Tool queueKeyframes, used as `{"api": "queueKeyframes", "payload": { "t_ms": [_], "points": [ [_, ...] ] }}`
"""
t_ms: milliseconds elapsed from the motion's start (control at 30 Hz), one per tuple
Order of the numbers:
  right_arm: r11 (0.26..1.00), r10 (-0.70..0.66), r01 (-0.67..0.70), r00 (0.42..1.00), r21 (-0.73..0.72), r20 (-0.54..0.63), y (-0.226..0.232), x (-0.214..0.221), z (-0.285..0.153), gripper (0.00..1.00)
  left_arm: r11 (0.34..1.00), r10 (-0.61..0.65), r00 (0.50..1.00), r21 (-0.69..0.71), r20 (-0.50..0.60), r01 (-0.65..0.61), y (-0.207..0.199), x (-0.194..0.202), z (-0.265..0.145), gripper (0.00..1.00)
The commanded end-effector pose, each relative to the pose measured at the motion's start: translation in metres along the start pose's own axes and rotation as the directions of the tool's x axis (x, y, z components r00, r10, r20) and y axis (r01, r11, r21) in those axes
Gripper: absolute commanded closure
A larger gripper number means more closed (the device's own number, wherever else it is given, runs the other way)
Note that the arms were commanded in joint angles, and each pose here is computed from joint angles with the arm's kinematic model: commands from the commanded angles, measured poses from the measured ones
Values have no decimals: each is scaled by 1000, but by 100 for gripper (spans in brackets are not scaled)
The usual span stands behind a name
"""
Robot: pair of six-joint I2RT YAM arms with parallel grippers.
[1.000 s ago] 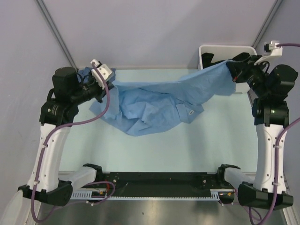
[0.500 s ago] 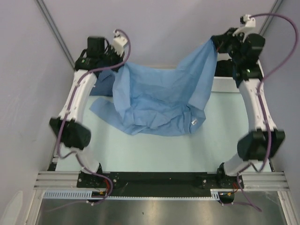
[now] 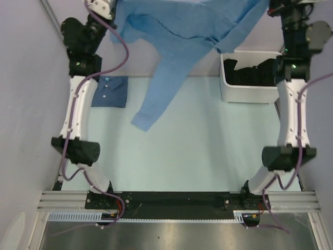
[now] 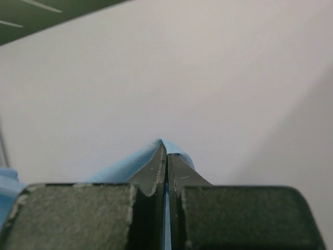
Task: Fold and stack the long sleeve shirts
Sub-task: Flatten the shirt out
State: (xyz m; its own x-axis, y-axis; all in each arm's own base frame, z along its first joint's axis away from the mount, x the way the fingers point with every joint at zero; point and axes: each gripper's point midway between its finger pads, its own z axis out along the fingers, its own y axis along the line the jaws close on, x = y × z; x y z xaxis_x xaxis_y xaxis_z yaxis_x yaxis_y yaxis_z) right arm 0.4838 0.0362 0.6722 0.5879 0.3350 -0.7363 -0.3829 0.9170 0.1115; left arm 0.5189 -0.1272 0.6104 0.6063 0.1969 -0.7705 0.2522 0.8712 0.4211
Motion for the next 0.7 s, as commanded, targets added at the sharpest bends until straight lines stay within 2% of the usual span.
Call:
{"api": "queueKeyframes", "payload": {
  "t_ms": [0,33,67,100,133,167,200,233,267,300,333,367,400,433,500,533,567,600,633,667],
  "points": [
    [979,-138,149,987,-141,84,59,-79,-64,100,970,119,988,201,98,-137,-17,-57,-60,100],
    [984,-127,123,992,-132,-24,54,-48,-80,100,954,104,994,285,-32,-91,-44,6,-77,100],
    [992,-91,71,975,-107,-204,34,25,-112,100,926,183,981,344,-60,-152,-58,28,-94,100],
    [962,-203,141,942,-235,-268,58,30,-146,100,903,168,970,423,-178,-79,-88,67,-136,100],
    [968,-192,103,888,-227,-417,47,88,-186,100,876,214,954,473,-210,-92,-102,87,-157,100],
    [958,-214,93,860,-270,-463,54,103,-211,100,850,232,940,521,-249,-72,-117,102,-182,100],
    [934,-292,115,792,-339,-537,54,127,-244,100,814,220,906,579,-361,34,-149,137,-233,100],
    [910,-347,129,759,-394,-551,63,129,-271,100,795,247,889,605,-386,42,-160,150,-258,100],
    [901,-354,85,711,-425,-607,67,155,-303,100,780,253,871,621,-420,73,-173,163,-282,100],
    [871,-414,72,641,-487,-646,68,174,-335,100,748,250,833,645,-493,157,-199,186,-332,100],
    [856,-435,63,623,-513,-650,76,174,-353,100,716,299,816,681,-494,150,-210,198,-356,100],
    [856,-425,8,581,-517,-694,81,194,-380,100,693,316,794,698,-519,180,-223,209,-380,100],
    [817,-481,-26,520,-575,-706,86,204,-408,100,666,324,756,705,-570,246,-244,228,-419,100],
    [796,-501,-61,490,-602,-713,92,210,-425,100,642,387,739,736,-552,214,-247,234,-435,100],
    [765,-530,-163,391,-623,-753,105,229,-469,100,596,424,701,760,-573,261,-267,249,-473,100],
    [712,-588,-184,372,-677,-719,108,233,-483,100,588,440,685,763,-580,269,-269,253,-481,99],
    [692,-609,-215,339,-689,-717,109,236,-496,100,575,461,651,762,-603,298,-271,258,-494,98],
    [664,-621,-306,283,-683,-731,119,237,-523,100,568,470,626,756,-623,325,-272,262,-503,89],
    [608,-667,-342,270,-717,-694,123,237,-535,100,558,478,606,752,-636,349,-272,263,-509,82],
    [595,-678,-386,230,-705,-698,125,236,-547,95,540,491,556,735,-671,410,-274,263,-525,74]
  ]
}}
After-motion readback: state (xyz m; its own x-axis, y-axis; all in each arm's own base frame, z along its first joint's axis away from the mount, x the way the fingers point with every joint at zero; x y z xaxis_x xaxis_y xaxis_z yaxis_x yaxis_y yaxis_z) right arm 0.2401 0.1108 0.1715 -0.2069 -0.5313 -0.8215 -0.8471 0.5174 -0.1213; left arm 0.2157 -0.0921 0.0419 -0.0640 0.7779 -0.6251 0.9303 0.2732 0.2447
